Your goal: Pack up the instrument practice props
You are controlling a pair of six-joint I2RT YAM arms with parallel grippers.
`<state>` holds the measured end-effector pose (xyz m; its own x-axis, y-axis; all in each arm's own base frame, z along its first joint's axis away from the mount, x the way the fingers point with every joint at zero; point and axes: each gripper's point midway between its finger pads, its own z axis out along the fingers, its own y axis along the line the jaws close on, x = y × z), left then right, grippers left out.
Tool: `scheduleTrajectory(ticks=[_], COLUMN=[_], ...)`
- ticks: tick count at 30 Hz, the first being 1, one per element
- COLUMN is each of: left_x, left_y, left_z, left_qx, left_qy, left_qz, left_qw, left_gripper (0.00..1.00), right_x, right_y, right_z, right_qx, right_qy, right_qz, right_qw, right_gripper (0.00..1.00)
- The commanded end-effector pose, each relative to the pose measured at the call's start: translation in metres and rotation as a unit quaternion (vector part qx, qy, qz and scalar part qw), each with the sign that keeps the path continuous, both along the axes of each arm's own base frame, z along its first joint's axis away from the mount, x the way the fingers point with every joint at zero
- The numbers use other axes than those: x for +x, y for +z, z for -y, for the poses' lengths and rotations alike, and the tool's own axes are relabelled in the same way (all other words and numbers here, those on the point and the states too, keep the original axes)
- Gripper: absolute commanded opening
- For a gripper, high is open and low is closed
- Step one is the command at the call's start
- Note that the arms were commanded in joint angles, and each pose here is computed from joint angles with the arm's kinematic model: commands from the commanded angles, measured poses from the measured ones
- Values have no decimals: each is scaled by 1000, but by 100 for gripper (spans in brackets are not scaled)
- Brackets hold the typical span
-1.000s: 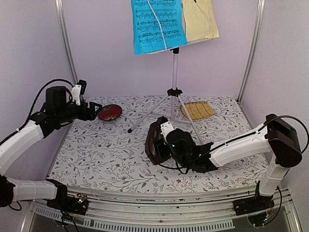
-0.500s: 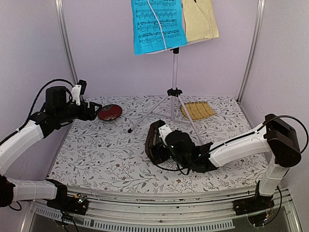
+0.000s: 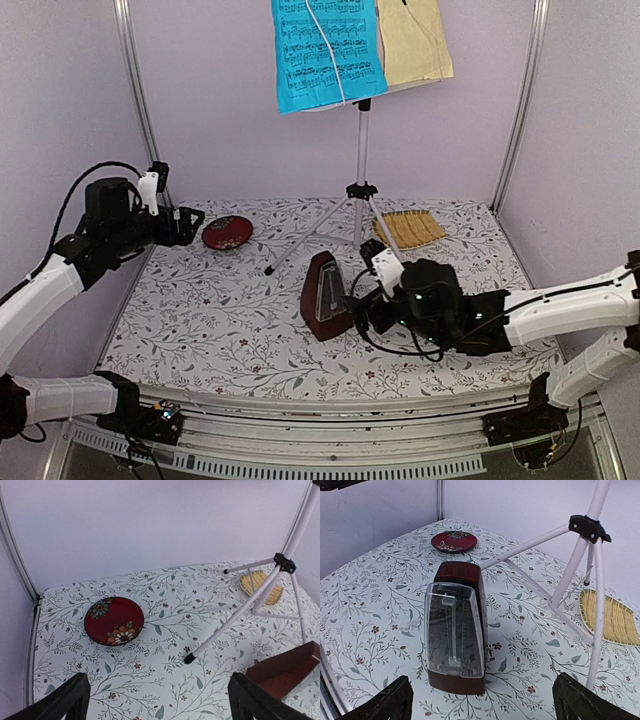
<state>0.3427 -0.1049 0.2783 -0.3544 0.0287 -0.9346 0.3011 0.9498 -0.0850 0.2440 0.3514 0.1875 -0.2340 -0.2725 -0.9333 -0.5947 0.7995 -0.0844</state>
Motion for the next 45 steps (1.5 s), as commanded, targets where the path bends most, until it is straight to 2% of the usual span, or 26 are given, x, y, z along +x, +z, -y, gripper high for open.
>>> scheduleTrajectory(ticks=[1, 4, 6, 9, 12, 15, 19, 23, 31, 39, 41, 45], left_x=[-12, -25, -31, -39, -57, -76, -86, -80, -54, -49, -47, -44], left_y=[35, 44, 36, 19, 2, -24, -40, -46, -72, -78, -81, -82], left_z=[-8, 24, 63, 126, 185, 235, 274, 286, 291, 297, 295, 293], left_qx=[-55, -130, -145, -130, -125, -102, -73, -61, -6, 6, 9, 9], left_qy=[28, -17, -64, -157, -275, -372, -424, -430, -380, -373, -365, -355], left_qz=[46, 69, 60, 41, 32, 14, 12, 23, 28, 41, 41, 41], left_qw=[997, 989, 986, 978, 953, 923, 903, 901, 925, 927, 930, 934], left_gripper=[98, 98, 98, 98, 98, 98, 98, 98, 98, 98, 96, 85], right_x=[-17, -3, 21, 57, 80, 98, 106, 102, 97, 96, 95, 93], right_y=[4, 10, 15, 22, 24, 13, 10, 13, 13, 12, 10, 8], right_z=[40, 69, 94, 129, 151, 171, 189, 193, 190, 189, 189, 190], right_qx=[-9, 31, 69, 142, 217, 252, 270, 277, 293, 297, 296, 298], right_qy=[14, -9, -45, -104, -120, -134, -148, -148, -135, -132, -132, -134], right_qz=[-16, -43, -62, -90, -121, -158, -172, -168, -171, -173, -176, -177], right_qw=[1000, 999, 995, 980, 961, 945, 936, 935, 931, 930, 929, 928], right_gripper=[99, 99, 99, 99, 99, 99, 99, 99, 99, 99, 99, 99])
